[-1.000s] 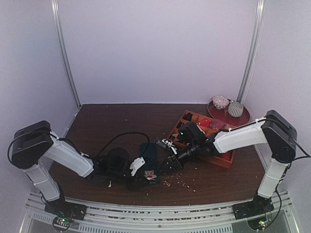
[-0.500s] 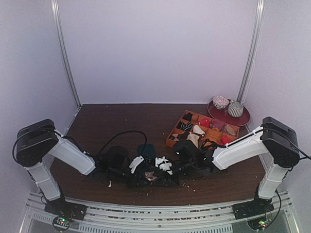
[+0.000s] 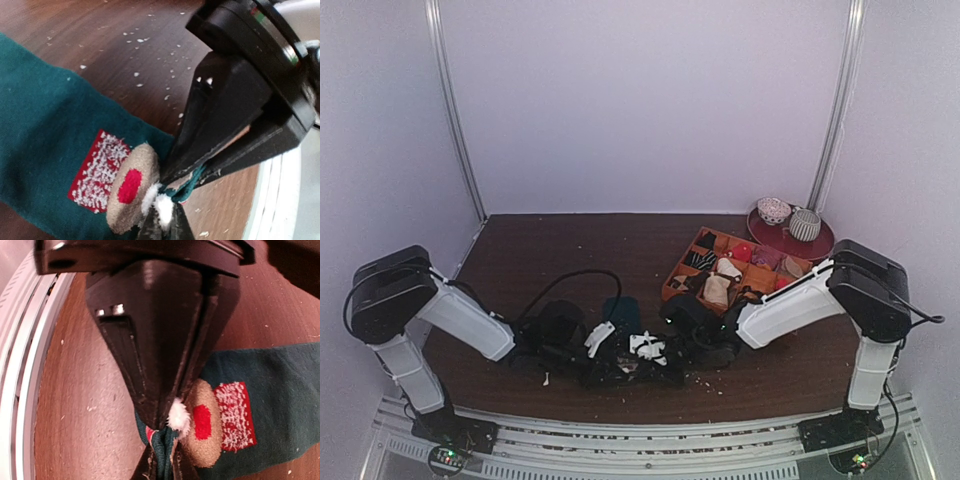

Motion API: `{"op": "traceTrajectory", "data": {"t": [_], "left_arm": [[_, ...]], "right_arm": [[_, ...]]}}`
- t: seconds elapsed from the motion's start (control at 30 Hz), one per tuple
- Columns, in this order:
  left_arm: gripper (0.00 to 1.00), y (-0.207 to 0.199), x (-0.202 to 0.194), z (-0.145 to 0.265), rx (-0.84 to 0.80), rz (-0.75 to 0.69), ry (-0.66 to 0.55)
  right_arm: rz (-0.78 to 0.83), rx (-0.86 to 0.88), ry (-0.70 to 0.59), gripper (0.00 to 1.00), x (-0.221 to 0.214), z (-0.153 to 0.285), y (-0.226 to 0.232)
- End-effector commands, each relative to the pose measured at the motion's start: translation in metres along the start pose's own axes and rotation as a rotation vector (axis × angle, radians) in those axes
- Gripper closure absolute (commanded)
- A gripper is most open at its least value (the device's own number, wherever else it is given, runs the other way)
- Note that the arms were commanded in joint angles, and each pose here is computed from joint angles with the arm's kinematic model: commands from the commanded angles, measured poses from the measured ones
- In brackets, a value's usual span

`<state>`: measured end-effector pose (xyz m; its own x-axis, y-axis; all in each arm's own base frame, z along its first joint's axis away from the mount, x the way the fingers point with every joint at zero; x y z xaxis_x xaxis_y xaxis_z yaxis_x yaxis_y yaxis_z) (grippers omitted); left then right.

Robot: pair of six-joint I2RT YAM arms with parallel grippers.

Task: Roll the socks
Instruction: Roll a pair of socks at the center of the board.

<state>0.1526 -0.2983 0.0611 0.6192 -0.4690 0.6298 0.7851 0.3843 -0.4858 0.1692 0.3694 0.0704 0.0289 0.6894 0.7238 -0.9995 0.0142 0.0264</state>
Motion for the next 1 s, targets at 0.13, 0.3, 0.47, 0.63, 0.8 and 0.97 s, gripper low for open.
{"op": "traceTrajectory", "data": {"t": [0.13, 0.3, 0.47, 0.63, 0.8, 0.97], "left_arm": [[0.69, 0.02, -0.002, 0.041, 0.377, -0.083, -0.007], [0.57, 0.006, 0.023, 0.078, 0.441, -0.215, -0.248], [0.46, -0.019, 0.024, 0.091, 0.338, -0.427, -0.387], [0.44, -0.017, 0.018, 0.07, 0.293, -0.502, -0.368], [0.42, -0.022, 0.025, 0.056, 0.21, -0.566, -0.403], [0.41, -0.017, 0.023, 0.034, 0.163, -0.587, -0.349]], "right_arm": [[-0.38, 0.123, 0.006, 0.95, -0.011, 0.001, -0.01], [-0.721, 0.267, 0.08, 0.95, -0.011, -0.005, -0.019], [-1.022, 0.352, 0.143, 0.96, -0.019, -0.009, -0.027], [-1.075, 0.36, 0.154, 0.95, -0.014, -0.005, -0.036], [-1.085, 0.409, 0.162, 0.95, -0.011, -0.005, -0.035], [-1.067, 0.431, 0.185, 0.95, -0.011, -0.006, -0.034]]}}
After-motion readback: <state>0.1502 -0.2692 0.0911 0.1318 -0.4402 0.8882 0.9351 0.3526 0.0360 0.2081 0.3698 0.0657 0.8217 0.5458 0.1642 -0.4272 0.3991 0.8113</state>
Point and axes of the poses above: each gripper's point midway between its finger pads, its own z axis back along the fingers, its own y axis along the line the jaws close on, x = y × z, the point moved 7 cm from there along z, back along the fingers, and after that the axes turned 1 degree about -z, right-handed, at the moved point
